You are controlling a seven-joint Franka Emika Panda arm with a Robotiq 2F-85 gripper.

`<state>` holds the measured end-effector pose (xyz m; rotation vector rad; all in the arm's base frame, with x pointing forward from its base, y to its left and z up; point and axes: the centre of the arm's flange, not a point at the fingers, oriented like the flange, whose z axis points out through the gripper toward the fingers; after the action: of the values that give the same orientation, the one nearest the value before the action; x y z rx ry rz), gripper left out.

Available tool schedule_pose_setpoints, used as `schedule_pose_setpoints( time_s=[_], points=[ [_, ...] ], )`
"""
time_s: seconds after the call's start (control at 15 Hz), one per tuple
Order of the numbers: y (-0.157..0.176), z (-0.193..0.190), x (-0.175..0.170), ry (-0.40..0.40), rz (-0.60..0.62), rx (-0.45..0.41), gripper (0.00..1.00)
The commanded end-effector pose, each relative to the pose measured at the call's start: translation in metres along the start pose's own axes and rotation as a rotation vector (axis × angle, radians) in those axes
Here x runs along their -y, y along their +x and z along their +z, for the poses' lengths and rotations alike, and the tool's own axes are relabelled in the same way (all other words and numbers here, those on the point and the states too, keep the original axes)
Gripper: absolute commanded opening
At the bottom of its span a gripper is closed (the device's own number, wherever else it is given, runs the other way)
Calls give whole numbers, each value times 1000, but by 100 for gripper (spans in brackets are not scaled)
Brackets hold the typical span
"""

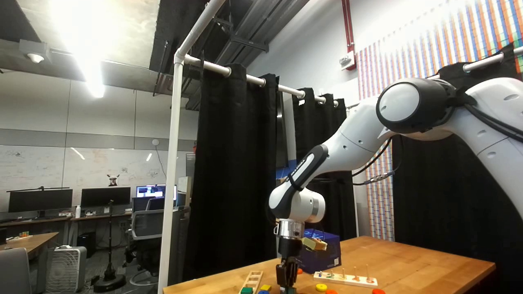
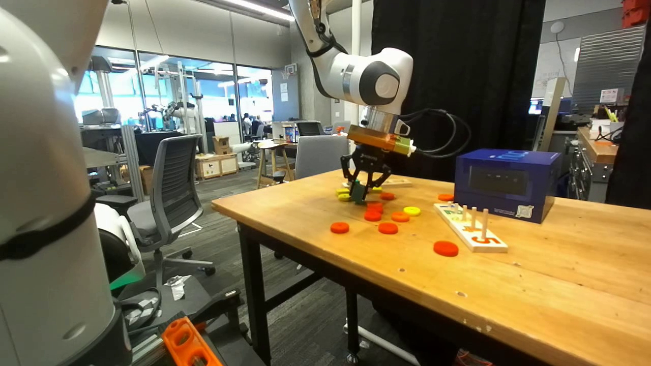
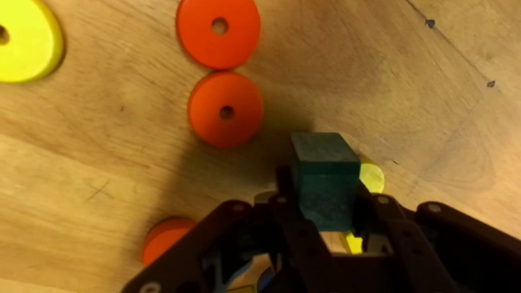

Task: Put the green block next to the other green block on the wooden board

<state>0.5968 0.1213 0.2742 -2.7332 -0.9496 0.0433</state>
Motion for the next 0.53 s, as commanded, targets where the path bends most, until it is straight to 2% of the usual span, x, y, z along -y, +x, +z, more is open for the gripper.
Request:
schedule_pose_setpoints(
  time_s=[0.0, 0.47],
  points=[
    [15, -22, 10, -20, -12, -3, 16],
    [46, -53, 46, -81, -91, -32, 16]
  ],
)
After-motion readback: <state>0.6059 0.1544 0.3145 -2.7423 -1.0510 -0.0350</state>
